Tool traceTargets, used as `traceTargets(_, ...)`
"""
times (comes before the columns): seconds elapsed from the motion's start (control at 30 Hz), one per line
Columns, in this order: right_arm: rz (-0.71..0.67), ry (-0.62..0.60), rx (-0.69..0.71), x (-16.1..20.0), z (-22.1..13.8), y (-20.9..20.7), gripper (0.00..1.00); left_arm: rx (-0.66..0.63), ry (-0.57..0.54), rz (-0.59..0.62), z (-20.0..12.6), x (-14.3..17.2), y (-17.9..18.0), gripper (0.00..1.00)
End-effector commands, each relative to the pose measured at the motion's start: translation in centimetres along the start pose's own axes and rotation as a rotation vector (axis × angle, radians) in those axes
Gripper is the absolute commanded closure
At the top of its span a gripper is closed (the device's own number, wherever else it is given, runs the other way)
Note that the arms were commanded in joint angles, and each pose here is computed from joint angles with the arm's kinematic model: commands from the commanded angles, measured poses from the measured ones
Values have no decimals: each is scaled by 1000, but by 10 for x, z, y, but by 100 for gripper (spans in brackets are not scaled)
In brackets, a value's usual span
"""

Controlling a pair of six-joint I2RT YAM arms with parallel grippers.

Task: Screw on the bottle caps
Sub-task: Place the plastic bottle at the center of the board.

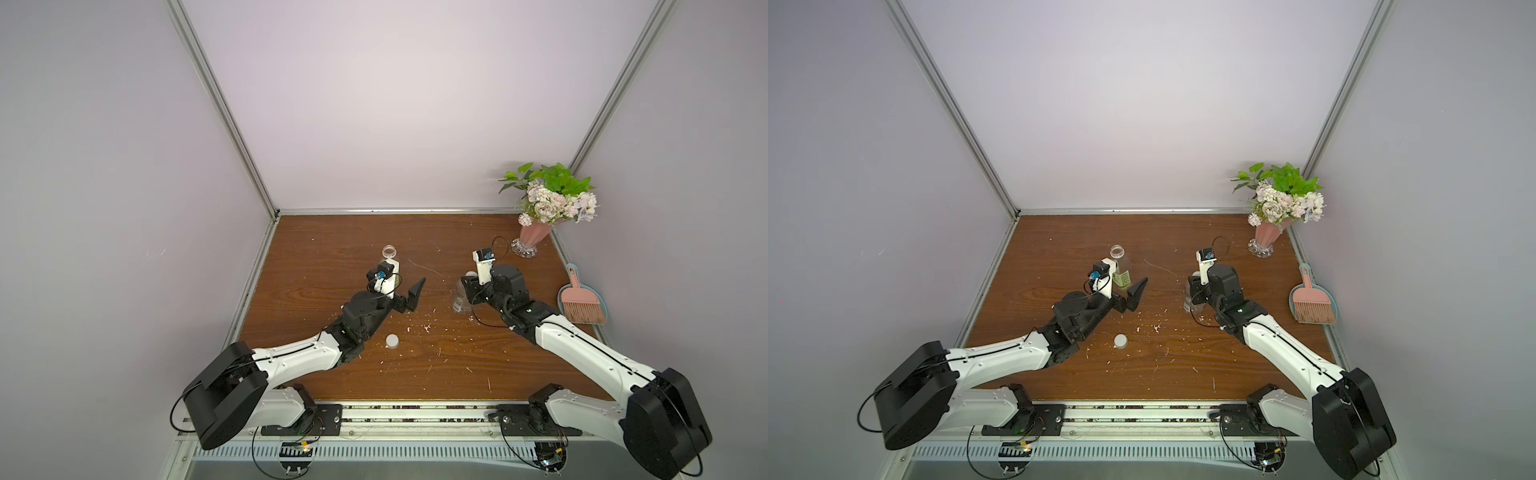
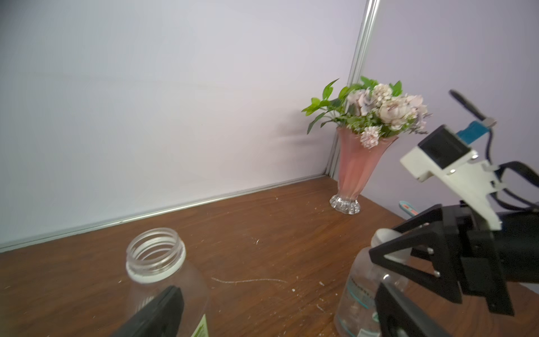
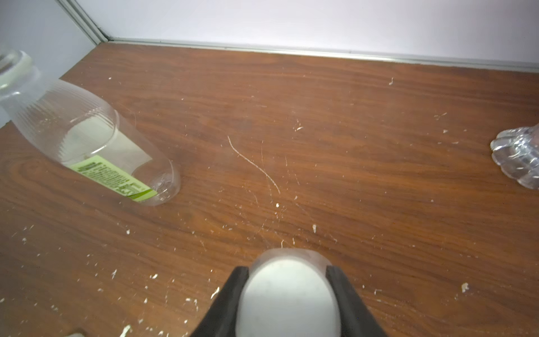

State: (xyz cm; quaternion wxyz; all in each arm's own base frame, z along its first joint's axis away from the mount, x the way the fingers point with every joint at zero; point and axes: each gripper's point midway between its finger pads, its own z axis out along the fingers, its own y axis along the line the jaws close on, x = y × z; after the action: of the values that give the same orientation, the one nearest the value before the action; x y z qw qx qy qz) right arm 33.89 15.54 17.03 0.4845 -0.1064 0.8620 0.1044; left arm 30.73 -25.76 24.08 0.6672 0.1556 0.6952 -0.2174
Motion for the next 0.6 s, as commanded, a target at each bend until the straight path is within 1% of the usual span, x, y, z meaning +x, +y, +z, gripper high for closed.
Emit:
traceTargets(0.0, -15, -76, 36, -21, -2, -3, 100, -108, 69, 33, -6, 7, 23, 1)
traceTargets(0.13, -43, -45, 35, -13, -1, -1, 100, -156, 51, 37, -15, 4, 34, 1)
traceTargets(0.27, -58, -33, 16, -8, -2, 5, 100, -179, 59, 46, -17, 5, 40, 1)
traceTargets(0.43, -52, -6, 22, -5, -1, 5, 92, -177, 64, 47, -16, 6, 39, 1)
traceTargets(0.57, -51, -8, 35, -6, -3, 3, 84, -190, 68, 50, -16, 9, 42, 1)
